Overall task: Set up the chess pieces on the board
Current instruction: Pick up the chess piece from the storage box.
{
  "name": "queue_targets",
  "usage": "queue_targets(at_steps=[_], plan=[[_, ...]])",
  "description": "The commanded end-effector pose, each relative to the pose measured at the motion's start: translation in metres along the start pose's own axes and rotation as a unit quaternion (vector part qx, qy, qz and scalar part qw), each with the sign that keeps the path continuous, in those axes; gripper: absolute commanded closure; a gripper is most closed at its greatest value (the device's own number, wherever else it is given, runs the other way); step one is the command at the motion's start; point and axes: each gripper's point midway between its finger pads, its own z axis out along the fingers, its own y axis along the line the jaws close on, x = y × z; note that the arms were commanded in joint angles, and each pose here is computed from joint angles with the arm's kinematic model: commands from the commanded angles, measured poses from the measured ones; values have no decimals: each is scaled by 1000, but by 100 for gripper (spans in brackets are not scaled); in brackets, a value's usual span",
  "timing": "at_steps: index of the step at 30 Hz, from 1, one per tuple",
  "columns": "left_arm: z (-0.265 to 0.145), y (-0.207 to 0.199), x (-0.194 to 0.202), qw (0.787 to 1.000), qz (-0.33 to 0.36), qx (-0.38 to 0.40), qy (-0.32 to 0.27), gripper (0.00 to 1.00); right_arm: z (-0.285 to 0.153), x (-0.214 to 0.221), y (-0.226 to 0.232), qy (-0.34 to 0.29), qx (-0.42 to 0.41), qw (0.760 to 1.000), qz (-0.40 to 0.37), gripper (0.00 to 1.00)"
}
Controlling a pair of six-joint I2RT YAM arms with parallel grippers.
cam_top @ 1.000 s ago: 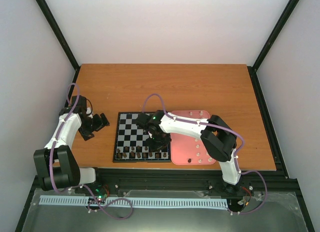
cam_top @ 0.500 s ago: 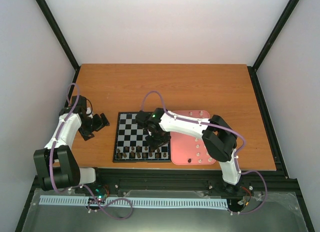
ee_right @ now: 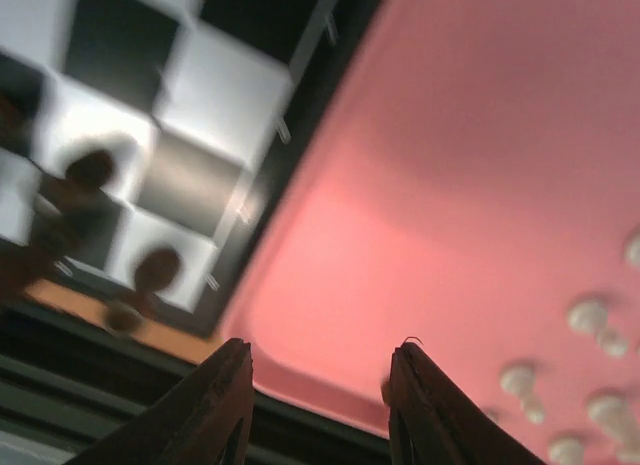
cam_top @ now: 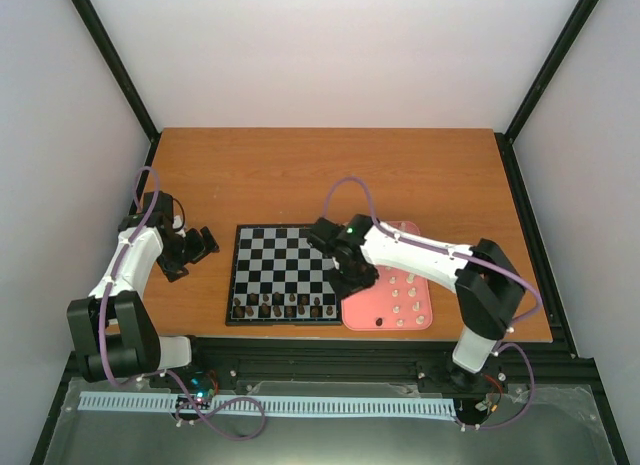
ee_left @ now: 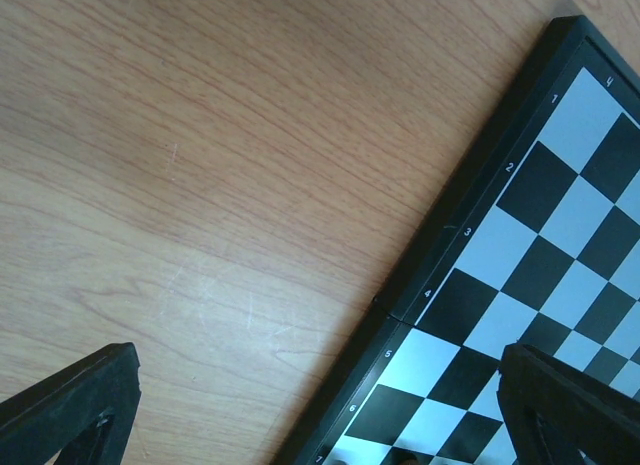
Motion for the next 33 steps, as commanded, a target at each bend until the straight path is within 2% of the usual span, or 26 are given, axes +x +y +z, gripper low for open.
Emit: queue_targets(at_steps=[1,13,26,29,33], plan=[[-5,-6,-9,1000,10,4,-10,0,12,41,-15,35,4,999,28,62],[-1,-5,-10,1000,9,1,-5,0,31,86,-36,66,15,996,54,60],[-1,-2,-12,1000,6,-10,-6,0,46,94,-42,73,5,996,60,61],[-2,-2,-12,1000,6,-11,-7,0,50,95,-44,74,4,995,61,67],[-3,0,-11,1000,5,-15,-7,0,52,92,-45,72,1,995,61,79]])
